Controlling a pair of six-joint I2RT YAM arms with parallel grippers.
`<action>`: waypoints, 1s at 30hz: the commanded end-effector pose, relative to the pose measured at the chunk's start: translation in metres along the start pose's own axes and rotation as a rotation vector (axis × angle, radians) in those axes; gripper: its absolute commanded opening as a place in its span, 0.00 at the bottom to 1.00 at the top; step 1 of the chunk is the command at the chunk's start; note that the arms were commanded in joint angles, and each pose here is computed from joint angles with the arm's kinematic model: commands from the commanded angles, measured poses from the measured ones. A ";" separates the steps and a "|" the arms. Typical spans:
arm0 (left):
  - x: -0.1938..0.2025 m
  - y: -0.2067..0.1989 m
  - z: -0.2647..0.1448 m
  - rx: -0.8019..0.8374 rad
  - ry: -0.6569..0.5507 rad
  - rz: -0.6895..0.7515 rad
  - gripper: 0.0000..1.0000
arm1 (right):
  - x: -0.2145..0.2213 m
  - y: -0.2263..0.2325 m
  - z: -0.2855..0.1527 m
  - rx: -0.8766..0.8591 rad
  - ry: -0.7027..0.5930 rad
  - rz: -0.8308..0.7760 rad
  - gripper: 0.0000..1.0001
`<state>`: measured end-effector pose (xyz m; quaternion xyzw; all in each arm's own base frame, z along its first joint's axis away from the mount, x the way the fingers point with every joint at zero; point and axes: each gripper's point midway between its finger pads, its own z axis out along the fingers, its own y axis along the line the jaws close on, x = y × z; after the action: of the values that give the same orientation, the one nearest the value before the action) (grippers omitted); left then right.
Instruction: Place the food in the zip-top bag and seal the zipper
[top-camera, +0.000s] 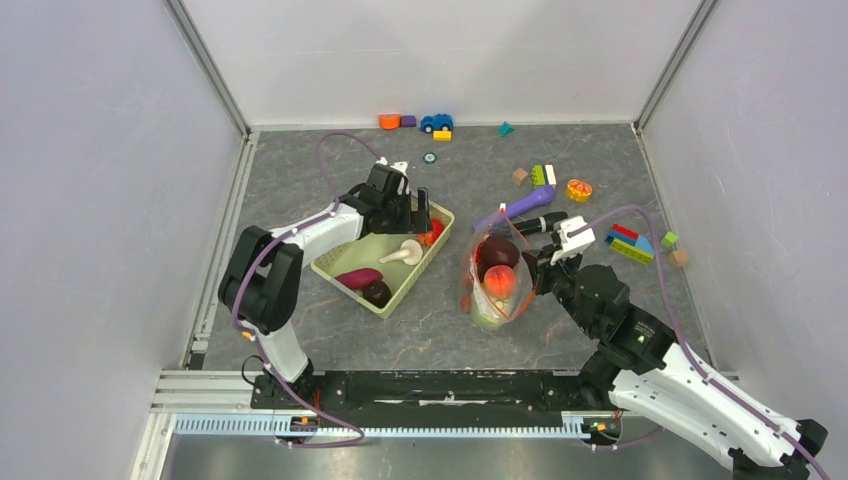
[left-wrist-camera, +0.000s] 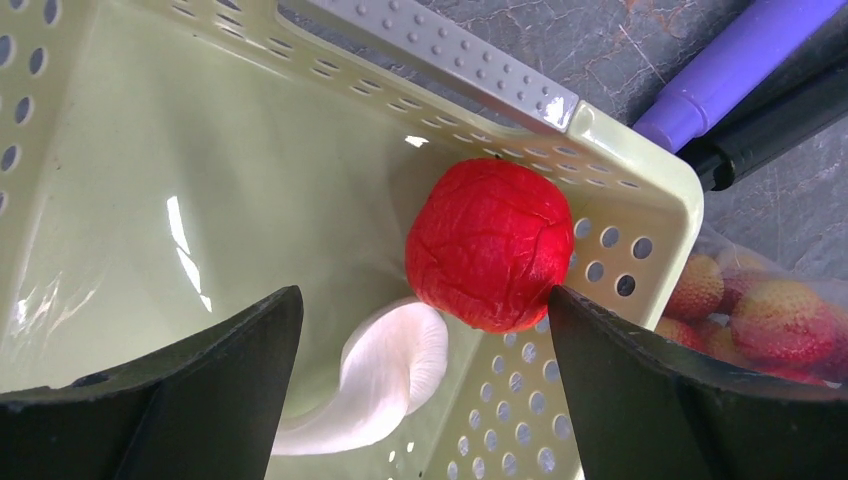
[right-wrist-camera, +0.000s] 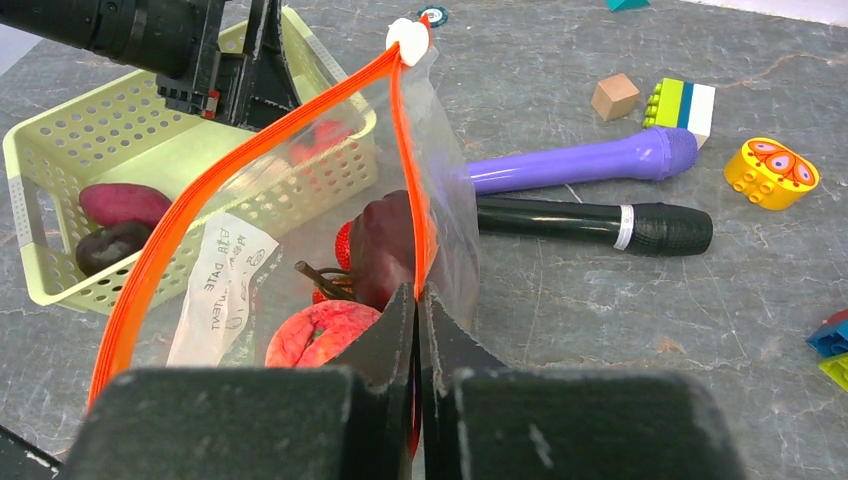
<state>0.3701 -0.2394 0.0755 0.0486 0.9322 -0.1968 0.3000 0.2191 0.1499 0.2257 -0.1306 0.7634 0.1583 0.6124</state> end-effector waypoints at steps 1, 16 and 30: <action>-0.022 -0.020 0.004 0.072 -0.047 -0.033 0.96 | -0.006 0.000 0.002 0.005 -0.028 -0.003 0.02; 0.009 -0.030 0.018 0.164 0.066 -0.066 0.91 | -0.002 -0.002 0.005 0.020 -0.014 -0.012 0.02; 0.011 -0.041 0.017 0.229 0.067 -0.101 0.31 | -0.004 -0.003 0.004 0.025 -0.022 -0.007 0.02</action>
<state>0.3590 -0.2747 0.0615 0.0460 0.9245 -0.2881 0.2451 0.2221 0.1497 0.2226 -0.1285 0.7671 0.1498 0.6104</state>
